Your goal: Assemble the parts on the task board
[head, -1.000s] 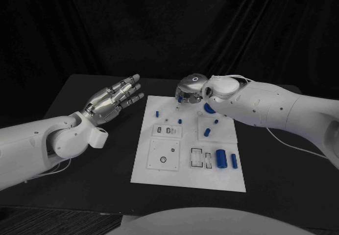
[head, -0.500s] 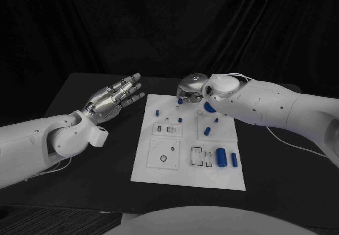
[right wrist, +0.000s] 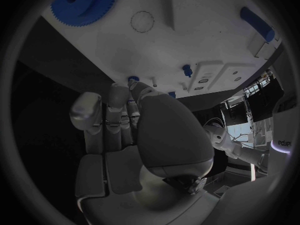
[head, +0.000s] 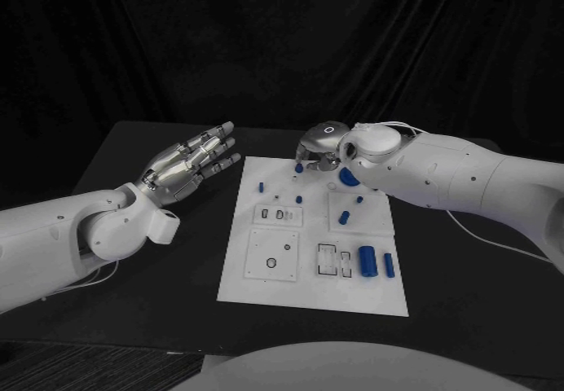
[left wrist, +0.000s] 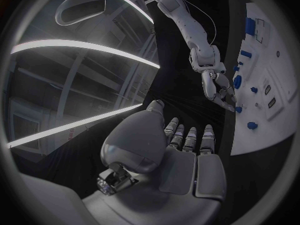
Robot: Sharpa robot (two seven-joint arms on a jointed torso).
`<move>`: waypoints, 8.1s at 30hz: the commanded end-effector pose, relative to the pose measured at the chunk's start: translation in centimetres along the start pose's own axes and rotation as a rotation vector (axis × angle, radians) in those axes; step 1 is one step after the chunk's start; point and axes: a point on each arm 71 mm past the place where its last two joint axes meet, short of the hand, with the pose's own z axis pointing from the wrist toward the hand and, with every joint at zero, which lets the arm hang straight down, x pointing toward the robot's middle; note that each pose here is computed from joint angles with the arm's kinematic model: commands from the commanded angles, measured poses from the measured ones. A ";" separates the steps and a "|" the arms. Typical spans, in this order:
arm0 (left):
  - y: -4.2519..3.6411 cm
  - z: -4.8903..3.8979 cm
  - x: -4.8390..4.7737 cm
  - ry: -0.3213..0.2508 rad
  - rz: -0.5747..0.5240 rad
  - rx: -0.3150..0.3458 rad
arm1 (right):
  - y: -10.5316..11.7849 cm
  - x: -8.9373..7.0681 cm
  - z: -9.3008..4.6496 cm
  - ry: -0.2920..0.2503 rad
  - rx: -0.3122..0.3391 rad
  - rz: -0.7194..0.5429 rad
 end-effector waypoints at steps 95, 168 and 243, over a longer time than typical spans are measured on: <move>1.33 -0.58 -0.10 0.040 -0.046 -0.045 | -6.5 6.1 -9.0 0.126 0.257 0.157; 1.77 0.20 0.47 0.070 -0.058 -0.065 | 3.1 0.1 -0.4 0.088 -0.024 0.131; 1.77 -0.33 0.06 0.066 -0.060 -0.083 | -1.4 2.1 -4.5 0.083 0.081 0.147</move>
